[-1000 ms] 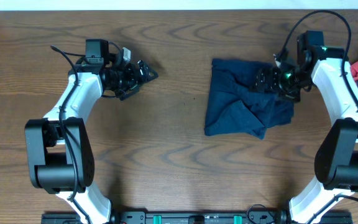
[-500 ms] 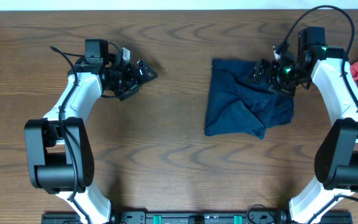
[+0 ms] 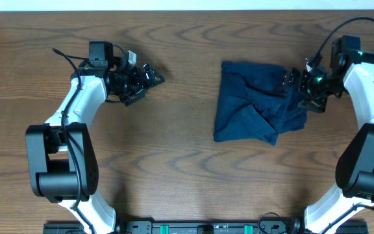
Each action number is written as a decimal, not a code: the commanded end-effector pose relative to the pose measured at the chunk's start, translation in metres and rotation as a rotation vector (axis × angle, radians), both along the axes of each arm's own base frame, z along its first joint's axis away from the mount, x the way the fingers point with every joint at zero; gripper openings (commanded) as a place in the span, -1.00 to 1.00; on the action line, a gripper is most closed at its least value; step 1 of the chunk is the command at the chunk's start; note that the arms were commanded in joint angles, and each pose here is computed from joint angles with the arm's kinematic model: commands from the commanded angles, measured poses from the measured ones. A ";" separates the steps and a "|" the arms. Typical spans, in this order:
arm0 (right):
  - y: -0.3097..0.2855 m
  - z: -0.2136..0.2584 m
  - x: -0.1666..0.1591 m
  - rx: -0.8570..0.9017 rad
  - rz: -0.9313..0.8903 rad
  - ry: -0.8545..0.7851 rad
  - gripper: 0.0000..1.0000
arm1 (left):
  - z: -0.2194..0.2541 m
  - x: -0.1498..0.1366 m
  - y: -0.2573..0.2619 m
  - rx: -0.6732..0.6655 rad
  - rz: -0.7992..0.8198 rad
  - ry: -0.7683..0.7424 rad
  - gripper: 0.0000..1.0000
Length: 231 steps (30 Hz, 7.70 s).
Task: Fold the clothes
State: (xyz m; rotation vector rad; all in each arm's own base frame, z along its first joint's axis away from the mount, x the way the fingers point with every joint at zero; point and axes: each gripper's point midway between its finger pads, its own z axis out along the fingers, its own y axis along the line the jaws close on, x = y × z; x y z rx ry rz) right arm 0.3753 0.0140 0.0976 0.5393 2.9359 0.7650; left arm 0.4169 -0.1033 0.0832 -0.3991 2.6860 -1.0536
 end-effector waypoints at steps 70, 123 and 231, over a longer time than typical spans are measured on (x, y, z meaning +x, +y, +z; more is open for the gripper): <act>-0.088 -0.032 0.020 -0.292 -0.264 0.063 0.98 | 0.024 -0.005 -0.014 -0.107 -0.066 -0.030 0.96; -0.001 -0.001 -0.062 -0.257 0.208 0.171 0.20 | 0.043 -0.002 -0.022 -0.215 -0.116 -0.097 0.96; 0.112 -0.056 0.071 -0.127 0.347 -0.035 0.82 | -0.051 -0.028 -0.221 -0.354 -0.389 -0.025 0.54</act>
